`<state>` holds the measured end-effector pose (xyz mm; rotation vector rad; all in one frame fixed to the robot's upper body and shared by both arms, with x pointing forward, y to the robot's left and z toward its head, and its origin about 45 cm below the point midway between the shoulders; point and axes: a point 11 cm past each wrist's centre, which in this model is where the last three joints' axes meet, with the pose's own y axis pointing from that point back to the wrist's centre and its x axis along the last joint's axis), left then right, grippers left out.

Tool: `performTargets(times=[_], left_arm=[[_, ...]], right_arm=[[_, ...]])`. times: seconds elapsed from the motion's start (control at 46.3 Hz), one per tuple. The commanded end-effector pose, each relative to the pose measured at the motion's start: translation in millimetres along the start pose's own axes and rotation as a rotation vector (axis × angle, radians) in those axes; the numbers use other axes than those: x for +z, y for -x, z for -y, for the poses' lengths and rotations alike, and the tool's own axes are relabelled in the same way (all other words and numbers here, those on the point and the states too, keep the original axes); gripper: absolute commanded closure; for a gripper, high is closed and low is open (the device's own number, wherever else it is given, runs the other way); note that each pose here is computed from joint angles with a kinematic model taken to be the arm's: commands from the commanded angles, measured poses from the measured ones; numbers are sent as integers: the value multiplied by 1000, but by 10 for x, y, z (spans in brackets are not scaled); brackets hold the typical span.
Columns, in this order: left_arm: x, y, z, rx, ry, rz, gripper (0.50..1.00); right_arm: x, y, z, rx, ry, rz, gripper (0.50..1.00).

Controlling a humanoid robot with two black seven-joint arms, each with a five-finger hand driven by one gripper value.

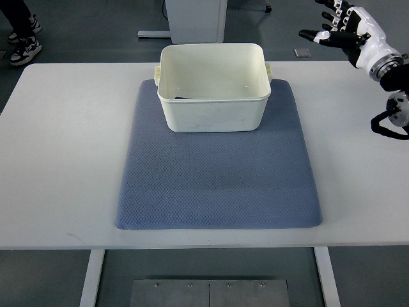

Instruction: Place cup in box with right hand

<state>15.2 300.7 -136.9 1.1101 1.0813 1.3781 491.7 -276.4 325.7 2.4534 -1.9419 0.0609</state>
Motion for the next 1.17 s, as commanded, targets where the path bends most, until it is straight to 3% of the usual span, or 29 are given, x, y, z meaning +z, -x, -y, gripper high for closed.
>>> performTargets(times=[0.0, 0.259, 0.41, 0.734, 1.145], left_arm=[[0, 0, 0, 0, 0, 0, 500], [0, 0, 0, 0, 0, 0, 500], [0, 0, 0, 0, 0, 0, 500], [0, 0, 0, 0, 0, 0, 500], [0, 0, 0, 0, 0, 0, 500]], right_arm=[[76, -82, -52, 17, 8, 43, 502], [294, -312, -236, 56, 2, 199, 500], [443, -266, -274, 89, -17, 307, 500], [900, 98, -353, 112, 1, 504, 500], [1074, 370, -387, 44, 12, 616, 500]])
